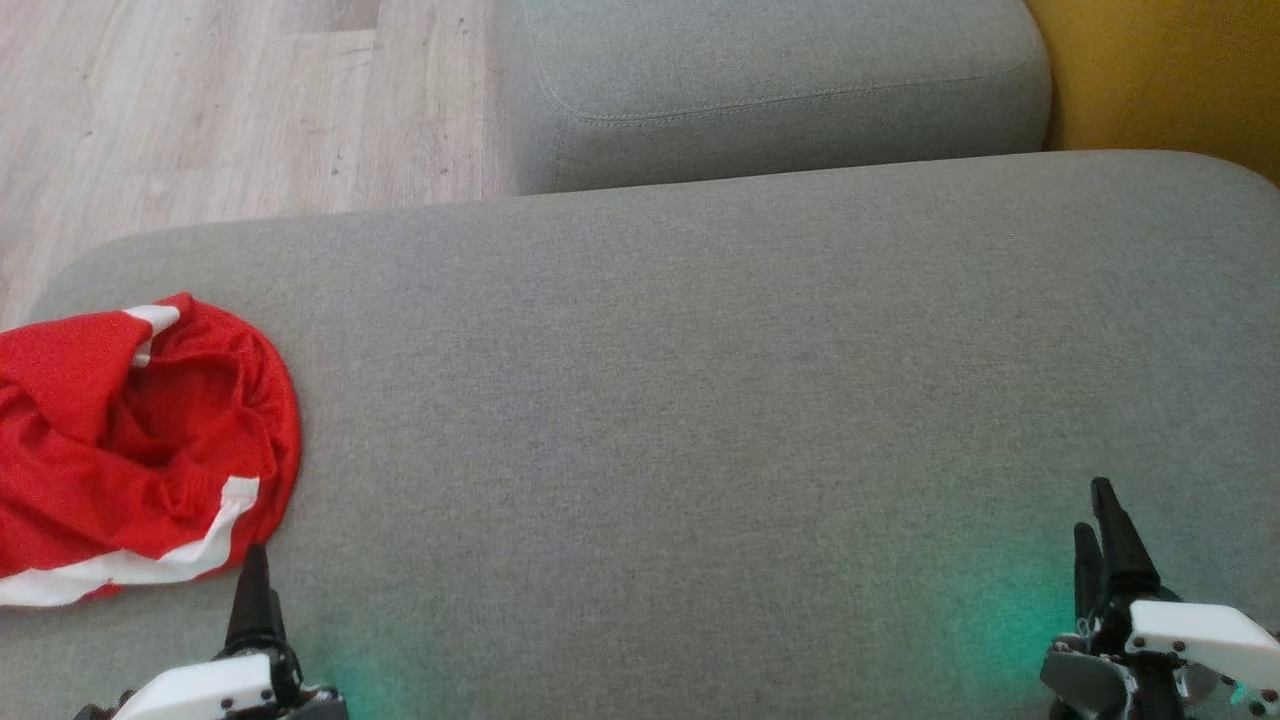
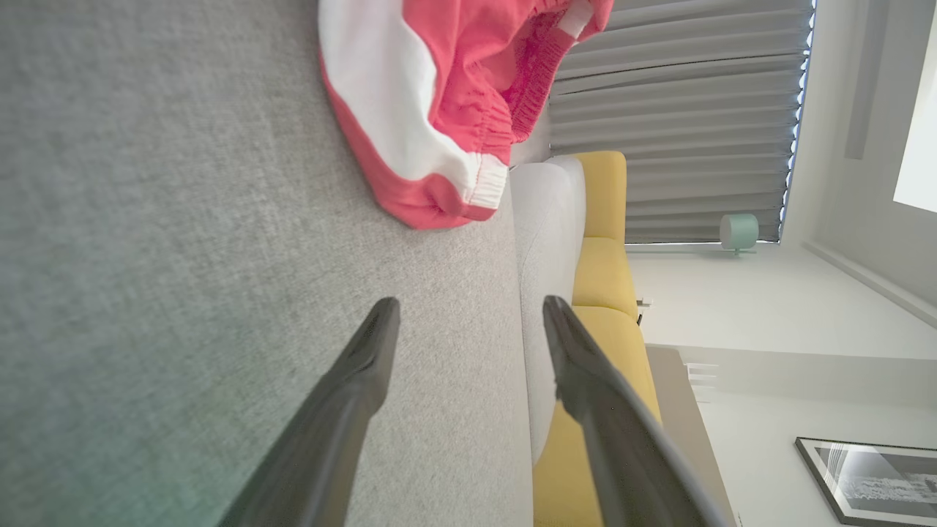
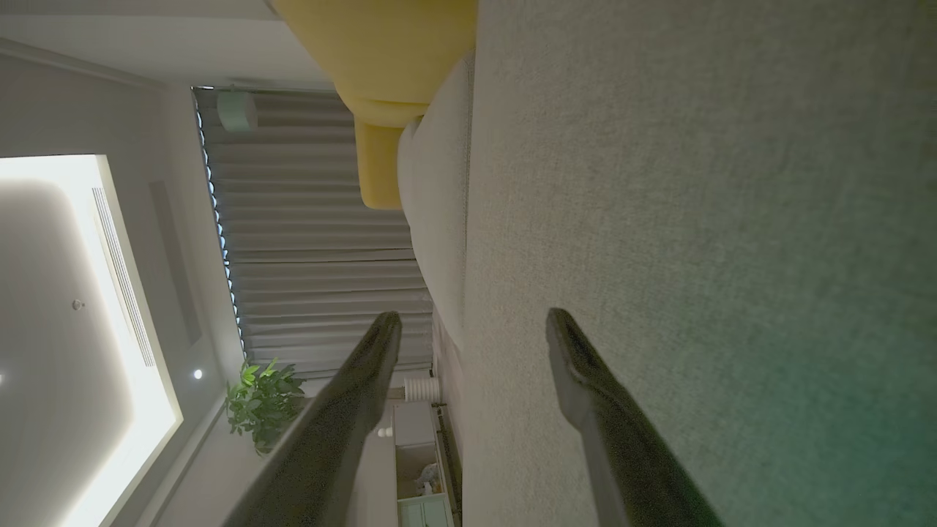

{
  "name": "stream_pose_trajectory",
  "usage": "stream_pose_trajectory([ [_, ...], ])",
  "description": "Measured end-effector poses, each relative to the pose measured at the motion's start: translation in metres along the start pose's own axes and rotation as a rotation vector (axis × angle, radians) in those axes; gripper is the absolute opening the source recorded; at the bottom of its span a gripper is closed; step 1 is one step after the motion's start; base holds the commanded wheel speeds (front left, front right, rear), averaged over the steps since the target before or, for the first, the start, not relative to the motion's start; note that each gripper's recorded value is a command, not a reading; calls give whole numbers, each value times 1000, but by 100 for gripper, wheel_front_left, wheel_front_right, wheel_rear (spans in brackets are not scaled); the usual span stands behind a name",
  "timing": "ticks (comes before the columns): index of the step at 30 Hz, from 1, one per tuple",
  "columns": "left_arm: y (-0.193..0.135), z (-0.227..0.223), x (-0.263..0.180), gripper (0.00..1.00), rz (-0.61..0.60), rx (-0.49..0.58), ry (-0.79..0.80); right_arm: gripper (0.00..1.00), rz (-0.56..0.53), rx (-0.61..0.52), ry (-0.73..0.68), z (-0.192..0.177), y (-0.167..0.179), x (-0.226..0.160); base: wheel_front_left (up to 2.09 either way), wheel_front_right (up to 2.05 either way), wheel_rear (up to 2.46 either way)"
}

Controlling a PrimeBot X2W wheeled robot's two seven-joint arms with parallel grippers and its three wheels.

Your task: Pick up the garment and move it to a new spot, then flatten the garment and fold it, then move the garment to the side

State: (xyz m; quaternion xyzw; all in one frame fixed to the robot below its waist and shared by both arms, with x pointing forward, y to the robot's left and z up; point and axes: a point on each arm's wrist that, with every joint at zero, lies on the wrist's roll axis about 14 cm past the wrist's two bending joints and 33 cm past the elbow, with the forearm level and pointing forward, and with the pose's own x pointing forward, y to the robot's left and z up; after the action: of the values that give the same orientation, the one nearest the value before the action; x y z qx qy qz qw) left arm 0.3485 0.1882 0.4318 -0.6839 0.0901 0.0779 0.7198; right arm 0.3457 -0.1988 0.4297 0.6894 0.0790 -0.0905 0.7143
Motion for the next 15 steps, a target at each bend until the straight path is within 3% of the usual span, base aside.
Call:
stream_pose_trajectory([
  [15,-12,-2,0,100,-11,223,-11,100,19,-232,17,-9,8,1,0,0,0],
])
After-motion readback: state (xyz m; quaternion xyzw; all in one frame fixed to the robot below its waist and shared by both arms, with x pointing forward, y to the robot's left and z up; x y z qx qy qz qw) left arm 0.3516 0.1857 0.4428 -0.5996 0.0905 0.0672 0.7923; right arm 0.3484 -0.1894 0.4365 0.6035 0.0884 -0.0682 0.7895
